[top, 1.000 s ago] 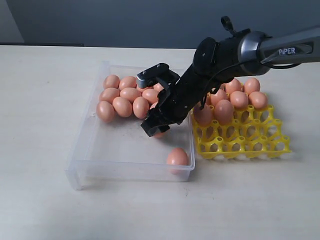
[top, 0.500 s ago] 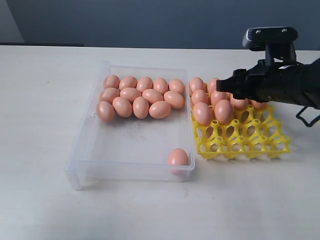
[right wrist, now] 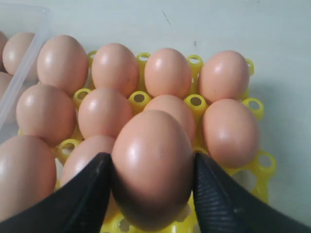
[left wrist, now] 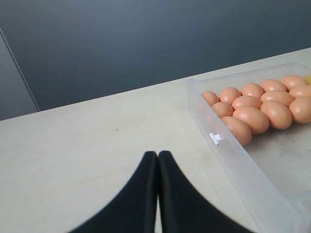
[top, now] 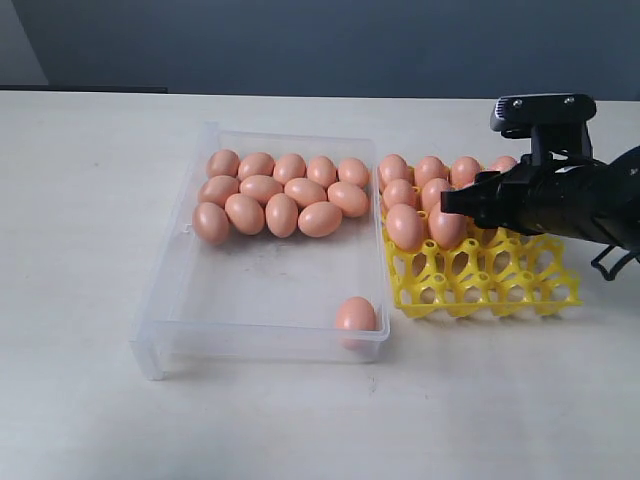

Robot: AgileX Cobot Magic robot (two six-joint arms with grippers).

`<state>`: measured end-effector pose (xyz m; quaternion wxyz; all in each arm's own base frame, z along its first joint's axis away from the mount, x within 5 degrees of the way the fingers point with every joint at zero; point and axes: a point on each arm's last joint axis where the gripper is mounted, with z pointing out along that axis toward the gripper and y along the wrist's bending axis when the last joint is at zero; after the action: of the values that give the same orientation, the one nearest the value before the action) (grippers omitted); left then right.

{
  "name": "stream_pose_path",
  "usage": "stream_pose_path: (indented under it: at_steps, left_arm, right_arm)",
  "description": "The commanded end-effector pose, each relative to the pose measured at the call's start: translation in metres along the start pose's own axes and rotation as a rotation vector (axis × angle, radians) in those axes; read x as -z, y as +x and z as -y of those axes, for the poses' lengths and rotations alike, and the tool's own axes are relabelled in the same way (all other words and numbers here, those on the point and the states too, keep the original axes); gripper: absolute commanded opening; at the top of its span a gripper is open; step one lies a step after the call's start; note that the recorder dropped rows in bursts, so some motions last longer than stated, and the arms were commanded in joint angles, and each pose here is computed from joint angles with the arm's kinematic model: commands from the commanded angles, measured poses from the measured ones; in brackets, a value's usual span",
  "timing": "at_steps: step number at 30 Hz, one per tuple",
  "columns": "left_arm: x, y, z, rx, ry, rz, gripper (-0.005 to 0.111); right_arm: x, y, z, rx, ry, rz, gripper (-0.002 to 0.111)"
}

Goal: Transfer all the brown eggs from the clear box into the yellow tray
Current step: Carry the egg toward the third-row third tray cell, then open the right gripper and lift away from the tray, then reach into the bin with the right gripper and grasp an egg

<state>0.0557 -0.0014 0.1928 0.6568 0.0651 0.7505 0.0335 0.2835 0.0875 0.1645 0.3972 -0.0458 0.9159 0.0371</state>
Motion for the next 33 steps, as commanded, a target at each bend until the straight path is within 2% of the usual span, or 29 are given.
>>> stream_pose_path:
  at_steps: [1,6,12,15,20,23,26,30,33]
  left_arm:
    - [0.000,-0.002,0.000,0.003,-0.001,0.016,0.000]
    - [0.000,-0.002,0.000,0.003,-0.001,0.016,0.000]
    - [0.000,-0.002,0.000,0.003,-0.001,0.016,0.000]
    - [0.000,-0.002,0.000,0.003,-0.001,0.016,0.000]
    - [0.000,-0.002,0.000,0.003,-0.001,0.016,0.000]
    - [0.000,-0.002,0.000,0.003,-0.001,0.016,0.000]
    - [0.000,-0.002,0.000,0.003,-0.001,0.016,0.000]
    - [0.000,-0.002,0.000,0.003,-0.001,0.016,0.000]
    - [0.000,-0.002,0.000,0.003,-0.001,0.016,0.000]
  right_arm:
    - [-0.005,0.004,0.002,-0.004,0.009,-0.020,0.042]
    - [-0.005,0.003,0.003,0.006,0.025,-0.003,0.062]
    - [-0.005,0.000,0.004,0.005,0.033,0.013,0.064]
    - [-0.001,-0.008,-0.003,-0.002,-0.027,0.004,0.064]
    - [0.010,-0.040,-0.033,0.059,-0.278,-0.059,0.064]
    - [0.010,-0.059,-0.057,0.169,-0.367,-0.044,0.064]
    - [0.000,-0.072,-0.083,0.209,-0.424,-0.035,0.064]
    - [-0.023,-0.079,-0.114,0.091,-0.499,-0.117,0.064]
    - [-0.046,-0.076,-0.123,-0.032,-0.500,-0.196,0.064]
